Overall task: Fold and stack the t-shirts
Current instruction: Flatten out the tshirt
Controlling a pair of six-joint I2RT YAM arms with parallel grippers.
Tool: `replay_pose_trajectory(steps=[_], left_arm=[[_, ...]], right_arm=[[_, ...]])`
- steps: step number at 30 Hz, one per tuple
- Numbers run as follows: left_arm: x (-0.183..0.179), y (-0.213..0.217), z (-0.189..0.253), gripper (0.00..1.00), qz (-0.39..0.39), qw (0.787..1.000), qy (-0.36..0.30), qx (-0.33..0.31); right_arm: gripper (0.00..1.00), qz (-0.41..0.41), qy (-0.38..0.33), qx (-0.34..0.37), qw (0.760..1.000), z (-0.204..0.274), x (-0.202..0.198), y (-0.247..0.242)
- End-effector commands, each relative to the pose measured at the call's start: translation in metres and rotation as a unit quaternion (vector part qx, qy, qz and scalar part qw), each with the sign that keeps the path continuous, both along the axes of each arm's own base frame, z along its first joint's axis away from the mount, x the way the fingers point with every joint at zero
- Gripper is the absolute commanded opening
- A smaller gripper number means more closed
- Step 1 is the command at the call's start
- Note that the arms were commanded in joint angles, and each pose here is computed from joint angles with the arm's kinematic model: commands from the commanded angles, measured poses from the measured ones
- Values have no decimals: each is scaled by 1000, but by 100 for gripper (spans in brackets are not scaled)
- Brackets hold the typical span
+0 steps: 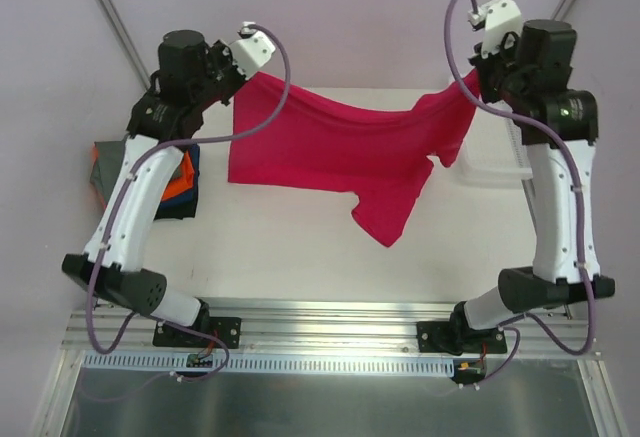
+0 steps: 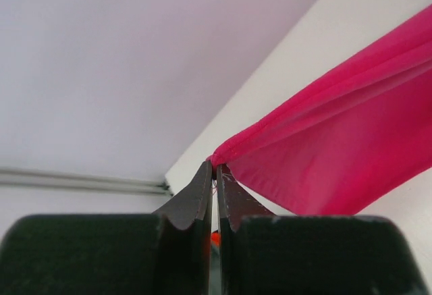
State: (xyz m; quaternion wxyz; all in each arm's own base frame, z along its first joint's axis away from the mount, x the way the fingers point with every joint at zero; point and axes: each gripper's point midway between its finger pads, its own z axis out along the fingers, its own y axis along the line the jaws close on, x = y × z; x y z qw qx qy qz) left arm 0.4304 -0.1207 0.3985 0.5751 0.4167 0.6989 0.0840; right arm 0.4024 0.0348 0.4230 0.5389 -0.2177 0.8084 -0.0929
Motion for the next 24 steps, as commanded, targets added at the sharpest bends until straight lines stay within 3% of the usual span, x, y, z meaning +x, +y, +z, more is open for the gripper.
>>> replay_pose_trajectory(steps=[1,5,11,15,21,24], left_arm=[[-39,22,40,0,39,998,-42,-14],[-81,43,85,0,61,993,-102,-20],[-136,69,116,0,70,984,-166,-8],[-164,74,146,0,65,976,-203,-41],[-170,77,168,0,68,970,-227,-47],[-156,74,171,0,68,971,-226,-30]], right_arm=[[0,-17,-48,17,999,47,-56,-11],[0,-45,-132,19,990,96,-126,-33],[0,-80,-210,14,974,127,-201,-59],[0,-90,-275,23,957,152,-253,-70],[1,-113,-331,23,936,183,-276,-80],[0,-114,-344,4,932,193,-265,-81]])
